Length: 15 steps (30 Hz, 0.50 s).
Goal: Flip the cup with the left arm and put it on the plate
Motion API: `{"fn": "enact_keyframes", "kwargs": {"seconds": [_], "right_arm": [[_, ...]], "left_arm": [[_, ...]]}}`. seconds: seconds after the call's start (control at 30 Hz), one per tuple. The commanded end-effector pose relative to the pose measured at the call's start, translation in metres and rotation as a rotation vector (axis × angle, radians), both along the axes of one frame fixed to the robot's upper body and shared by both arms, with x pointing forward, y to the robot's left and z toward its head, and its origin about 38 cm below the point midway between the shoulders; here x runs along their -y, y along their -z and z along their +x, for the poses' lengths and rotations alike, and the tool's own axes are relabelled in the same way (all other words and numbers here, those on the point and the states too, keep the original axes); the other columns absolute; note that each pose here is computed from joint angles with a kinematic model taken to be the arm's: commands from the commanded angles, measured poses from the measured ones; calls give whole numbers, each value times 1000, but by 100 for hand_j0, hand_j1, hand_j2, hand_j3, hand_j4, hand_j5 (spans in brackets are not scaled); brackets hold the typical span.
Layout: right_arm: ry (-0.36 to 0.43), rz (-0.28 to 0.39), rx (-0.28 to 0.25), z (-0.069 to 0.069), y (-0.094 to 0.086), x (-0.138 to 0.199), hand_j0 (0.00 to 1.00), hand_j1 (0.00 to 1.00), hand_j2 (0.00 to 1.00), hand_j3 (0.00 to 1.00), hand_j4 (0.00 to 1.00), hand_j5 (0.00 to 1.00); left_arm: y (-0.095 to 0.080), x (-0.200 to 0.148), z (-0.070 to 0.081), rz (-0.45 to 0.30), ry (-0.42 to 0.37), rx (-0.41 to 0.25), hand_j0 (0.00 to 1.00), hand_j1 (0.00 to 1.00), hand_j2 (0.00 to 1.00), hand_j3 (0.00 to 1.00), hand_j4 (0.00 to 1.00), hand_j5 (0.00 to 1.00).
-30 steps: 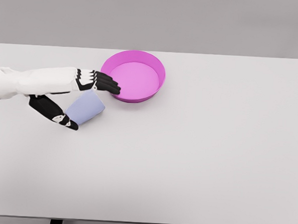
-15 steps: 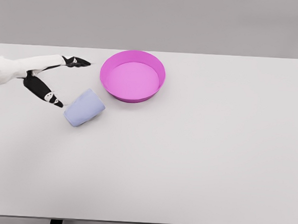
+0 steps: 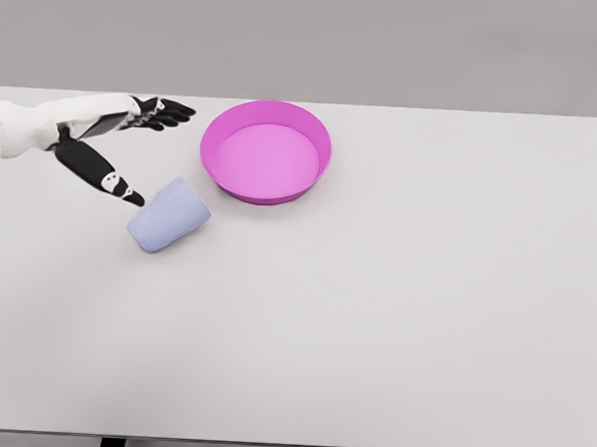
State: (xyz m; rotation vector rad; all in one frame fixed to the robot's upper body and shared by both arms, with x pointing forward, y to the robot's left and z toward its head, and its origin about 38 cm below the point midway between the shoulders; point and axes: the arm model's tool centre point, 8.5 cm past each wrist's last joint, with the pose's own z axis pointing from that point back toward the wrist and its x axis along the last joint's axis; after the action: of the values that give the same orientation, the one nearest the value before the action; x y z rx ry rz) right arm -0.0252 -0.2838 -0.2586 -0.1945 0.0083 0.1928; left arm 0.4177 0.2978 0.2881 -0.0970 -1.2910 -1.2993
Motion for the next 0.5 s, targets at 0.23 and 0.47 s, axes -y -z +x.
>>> {"fn": "enact_keyframes", "kwargs": {"seconds": [0.23,0.47], "right_arm": [[1,-1,-1,0,0,0,100,100,100,100,100,100],[1,-1,-1,0,0,0,100,100,100,100,100,100]], "left_arm": [[16,-11,12,-59,-55,-61,100,100,100,100,100,100],[19,-7,13,-62,-51,-74,100,100,100,100,100,100]]}}
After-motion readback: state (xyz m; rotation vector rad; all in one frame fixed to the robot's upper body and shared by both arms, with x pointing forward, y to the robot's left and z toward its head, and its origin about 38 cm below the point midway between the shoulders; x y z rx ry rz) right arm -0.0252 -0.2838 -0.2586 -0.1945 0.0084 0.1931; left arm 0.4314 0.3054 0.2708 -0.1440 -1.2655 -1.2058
